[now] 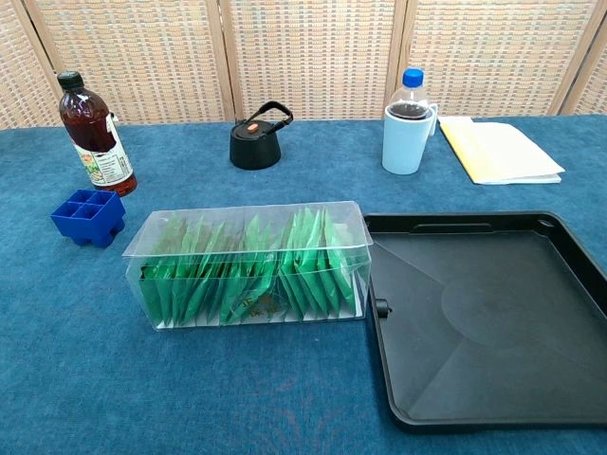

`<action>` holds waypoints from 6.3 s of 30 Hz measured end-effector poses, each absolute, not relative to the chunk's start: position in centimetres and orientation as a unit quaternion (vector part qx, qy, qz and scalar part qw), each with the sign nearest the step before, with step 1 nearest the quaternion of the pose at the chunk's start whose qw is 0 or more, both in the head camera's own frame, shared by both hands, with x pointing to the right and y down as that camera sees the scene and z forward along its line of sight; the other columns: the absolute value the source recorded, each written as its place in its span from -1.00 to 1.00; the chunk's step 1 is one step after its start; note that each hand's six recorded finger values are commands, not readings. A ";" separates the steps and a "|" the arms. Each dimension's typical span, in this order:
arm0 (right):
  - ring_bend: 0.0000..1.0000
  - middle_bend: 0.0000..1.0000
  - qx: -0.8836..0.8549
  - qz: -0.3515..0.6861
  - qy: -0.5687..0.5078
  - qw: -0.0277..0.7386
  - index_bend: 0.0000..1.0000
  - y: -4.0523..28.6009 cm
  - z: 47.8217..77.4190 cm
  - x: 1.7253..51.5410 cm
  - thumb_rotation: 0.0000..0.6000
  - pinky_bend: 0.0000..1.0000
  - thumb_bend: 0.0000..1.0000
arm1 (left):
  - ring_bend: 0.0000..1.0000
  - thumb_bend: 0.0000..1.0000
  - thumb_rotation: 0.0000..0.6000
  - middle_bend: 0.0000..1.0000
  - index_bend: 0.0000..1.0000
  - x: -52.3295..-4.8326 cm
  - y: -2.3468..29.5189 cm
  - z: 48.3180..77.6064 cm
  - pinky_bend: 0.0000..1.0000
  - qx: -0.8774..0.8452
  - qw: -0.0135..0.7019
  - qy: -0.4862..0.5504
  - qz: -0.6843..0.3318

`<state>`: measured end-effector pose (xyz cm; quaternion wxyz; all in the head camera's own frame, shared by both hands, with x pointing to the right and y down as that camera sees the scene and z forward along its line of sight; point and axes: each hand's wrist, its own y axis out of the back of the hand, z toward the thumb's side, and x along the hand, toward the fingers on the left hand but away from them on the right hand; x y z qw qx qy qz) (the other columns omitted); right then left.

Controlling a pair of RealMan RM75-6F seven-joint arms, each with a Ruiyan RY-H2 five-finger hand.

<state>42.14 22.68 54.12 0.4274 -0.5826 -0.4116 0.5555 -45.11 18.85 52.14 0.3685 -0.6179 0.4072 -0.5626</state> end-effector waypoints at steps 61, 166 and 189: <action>-1.00 -1.00 -0.830 0.393 -0.229 0.322 -0.36 12.8 65.1 3.9 1.00 -1.00 -0.07 | -1.00 -0.83 1.00 -1.00 -1.00 -45.9 17.9 52.9 -1.00 -0.623 0.348 0.415 -0.565; -1.00 -0.83 -0.805 0.346 -0.115 0.469 -0.06 13.8 65.9 5.4 1.00 -0.98 -0.02 | -1.00 -0.83 1.00 -1.00 -1.00 -46.2 17.3 54.3 -1.00 -0.644 0.315 0.402 -0.570; -1.00 -0.77 -0.811 0.336 -0.132 0.461 0.11 14.0 66.5 5.3 1.00 -0.91 0.04 | -1.00 -0.83 1.00 -1.00 -1.00 -46.2 17.3 54.3 -1.00 -0.644 0.313 0.401 -0.571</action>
